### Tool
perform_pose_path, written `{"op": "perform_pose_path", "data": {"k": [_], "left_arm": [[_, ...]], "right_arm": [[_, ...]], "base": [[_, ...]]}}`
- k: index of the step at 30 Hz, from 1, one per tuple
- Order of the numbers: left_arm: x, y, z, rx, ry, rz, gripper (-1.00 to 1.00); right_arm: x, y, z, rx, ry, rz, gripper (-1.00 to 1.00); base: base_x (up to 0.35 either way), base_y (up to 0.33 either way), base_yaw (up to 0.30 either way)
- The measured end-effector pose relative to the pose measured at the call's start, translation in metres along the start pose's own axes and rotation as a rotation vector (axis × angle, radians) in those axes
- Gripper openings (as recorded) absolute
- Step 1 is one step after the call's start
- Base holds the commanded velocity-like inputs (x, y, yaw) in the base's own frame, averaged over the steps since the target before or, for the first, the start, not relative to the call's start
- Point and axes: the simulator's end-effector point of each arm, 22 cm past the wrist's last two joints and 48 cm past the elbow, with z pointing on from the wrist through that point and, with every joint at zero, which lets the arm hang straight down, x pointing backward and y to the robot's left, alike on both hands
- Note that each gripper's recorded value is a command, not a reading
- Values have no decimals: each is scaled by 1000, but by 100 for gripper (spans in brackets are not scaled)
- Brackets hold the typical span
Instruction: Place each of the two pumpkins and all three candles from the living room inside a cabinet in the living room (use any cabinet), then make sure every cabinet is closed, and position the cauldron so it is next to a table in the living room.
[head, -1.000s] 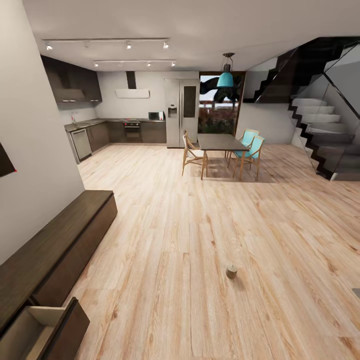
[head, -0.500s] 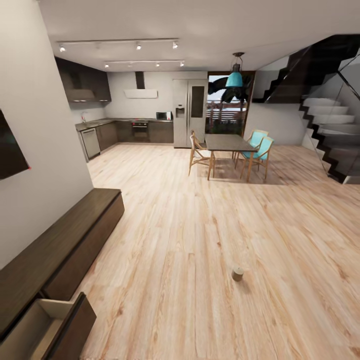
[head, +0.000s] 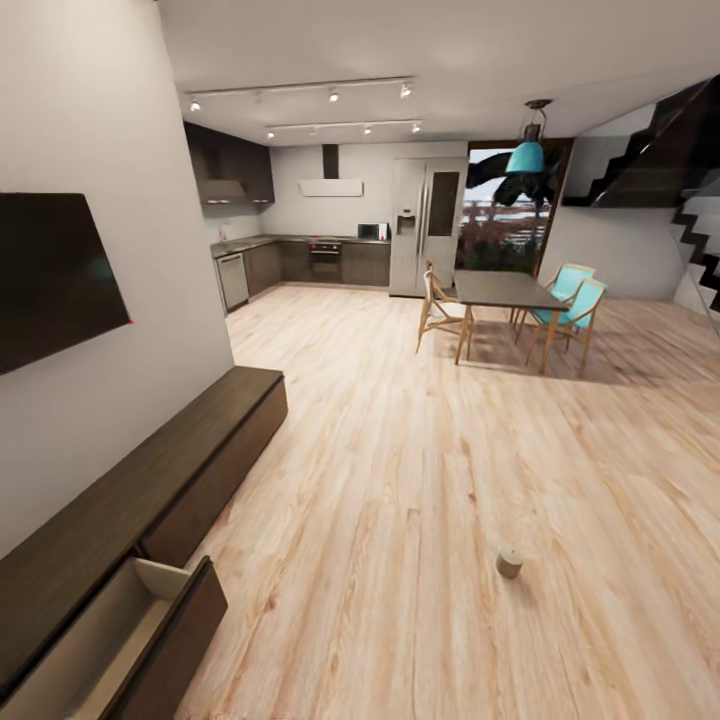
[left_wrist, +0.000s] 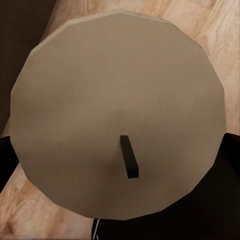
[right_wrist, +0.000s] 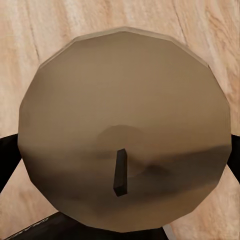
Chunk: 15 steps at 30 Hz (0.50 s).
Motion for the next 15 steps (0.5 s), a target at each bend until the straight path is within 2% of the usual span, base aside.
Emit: {"op": "perform_pose_path", "data": {"k": [15], "left_arm": [[6, -10, -2, 12, 10, -6, -100]], "right_arm": [[0, 0, 0, 0, 1, 0, -100]], "base": [[-1, -1, 289]]}}
